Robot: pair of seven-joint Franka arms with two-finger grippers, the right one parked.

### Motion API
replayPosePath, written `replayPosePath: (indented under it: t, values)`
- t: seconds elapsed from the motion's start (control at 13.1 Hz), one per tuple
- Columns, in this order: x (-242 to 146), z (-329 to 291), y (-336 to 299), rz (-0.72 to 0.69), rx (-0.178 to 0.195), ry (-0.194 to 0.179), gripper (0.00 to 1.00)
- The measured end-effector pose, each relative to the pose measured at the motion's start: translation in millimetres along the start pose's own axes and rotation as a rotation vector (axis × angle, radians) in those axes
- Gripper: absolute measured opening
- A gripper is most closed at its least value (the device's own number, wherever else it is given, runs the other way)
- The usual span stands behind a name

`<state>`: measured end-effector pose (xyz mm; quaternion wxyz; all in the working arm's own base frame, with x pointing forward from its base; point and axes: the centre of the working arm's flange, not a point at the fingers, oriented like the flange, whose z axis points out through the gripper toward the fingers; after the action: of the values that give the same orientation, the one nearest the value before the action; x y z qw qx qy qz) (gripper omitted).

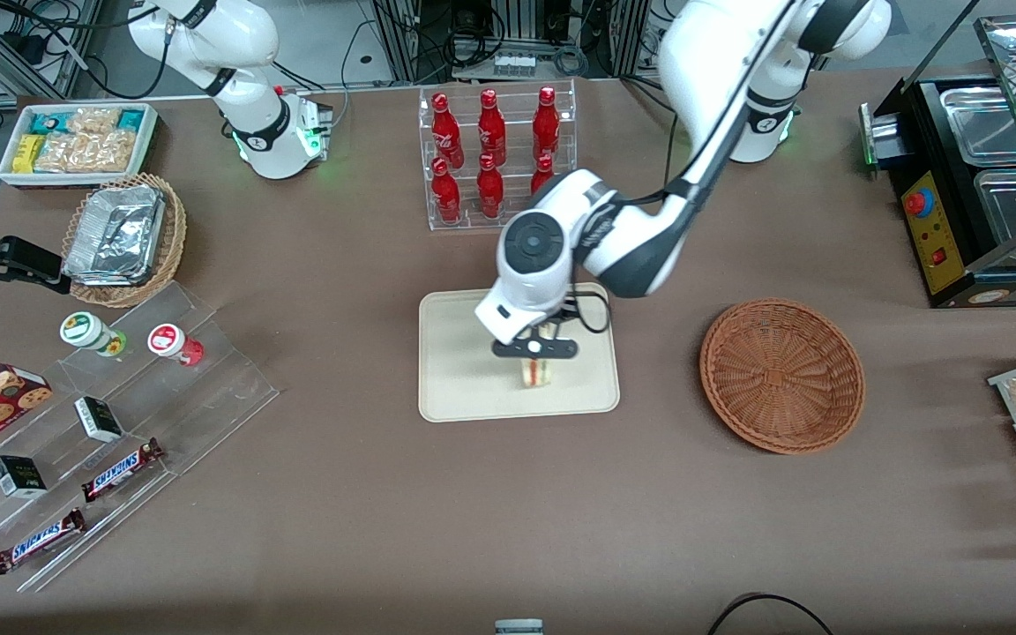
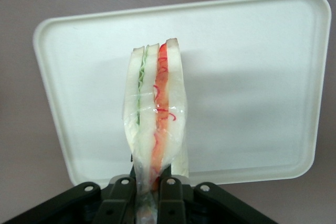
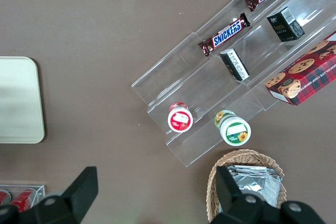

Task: Place sandwich from basket to tray
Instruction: 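Lower the sandwich onto the tray and open the left gripper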

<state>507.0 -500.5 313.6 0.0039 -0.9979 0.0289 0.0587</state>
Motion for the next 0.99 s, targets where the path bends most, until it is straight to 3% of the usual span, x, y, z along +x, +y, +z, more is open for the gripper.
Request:
replayPosePath:
  t: [0.76,0.99]
  values:
    - [-12,67,26,0.017,0.021,-0.006,0.15]
    - [-10,62,27,0.006,0.014,0.004,0.43]
